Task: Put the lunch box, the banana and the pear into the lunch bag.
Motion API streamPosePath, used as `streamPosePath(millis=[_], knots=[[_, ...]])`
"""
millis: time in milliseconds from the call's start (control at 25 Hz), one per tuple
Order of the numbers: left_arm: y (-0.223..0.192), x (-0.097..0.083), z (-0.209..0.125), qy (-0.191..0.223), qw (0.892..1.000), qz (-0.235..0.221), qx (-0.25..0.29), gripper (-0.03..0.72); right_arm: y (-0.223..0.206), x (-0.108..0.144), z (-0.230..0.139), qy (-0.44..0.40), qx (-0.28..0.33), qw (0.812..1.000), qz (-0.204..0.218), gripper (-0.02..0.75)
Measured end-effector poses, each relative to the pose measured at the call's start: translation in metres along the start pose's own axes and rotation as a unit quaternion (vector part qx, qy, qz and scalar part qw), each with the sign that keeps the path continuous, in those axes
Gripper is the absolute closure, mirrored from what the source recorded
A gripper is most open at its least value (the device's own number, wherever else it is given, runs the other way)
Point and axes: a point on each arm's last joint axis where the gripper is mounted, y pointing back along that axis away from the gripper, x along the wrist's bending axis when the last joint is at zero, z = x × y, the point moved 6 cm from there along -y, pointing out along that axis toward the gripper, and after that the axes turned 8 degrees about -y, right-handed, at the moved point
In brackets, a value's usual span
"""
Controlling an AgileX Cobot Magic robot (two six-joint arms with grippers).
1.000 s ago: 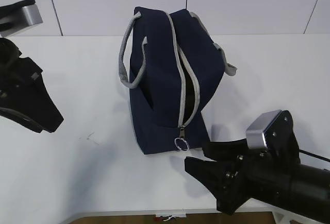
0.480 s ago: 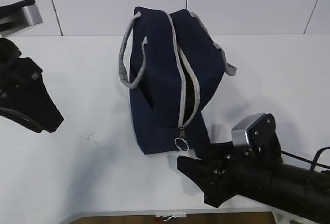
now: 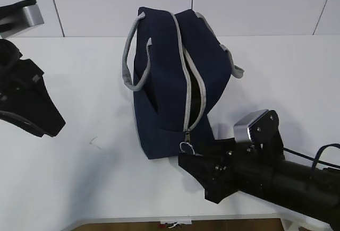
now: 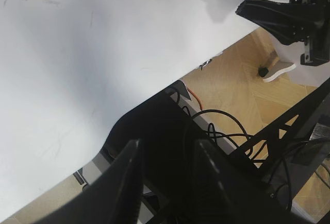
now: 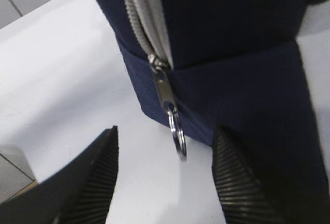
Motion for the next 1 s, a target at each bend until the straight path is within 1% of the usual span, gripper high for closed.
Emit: streamPosePath(millis=[240, 440, 760, 1000], knots=[[0.0, 0.0, 0.0, 0.0, 1.0, 0.0, 0.0, 0.446, -0.0021, -0.0007, 0.0009, -0.004, -0.002, 1.0, 0.001, 0.284], [0.0, 0.0, 0.0, 0.0, 1.0, 0.0, 0.0, 0.45, -0.0025, -0.0004, -0.001, -0.005, 0.001, 1.0, 0.003, 0.373], [0.0, 0.0, 0.0, 0.0, 1.0, 0.0, 0.0, 0.45, -0.0026, -0.0006, -0.0008, -0.006, 0.001, 1.0, 0.002, 0.448], [0.0, 0.0, 0.0, 0.0, 1.0, 0.0, 0.0, 0.45, -0.0026, -0.0007, -0.0007, -0.007, 0.0, 1.0, 0.002, 0.52]])
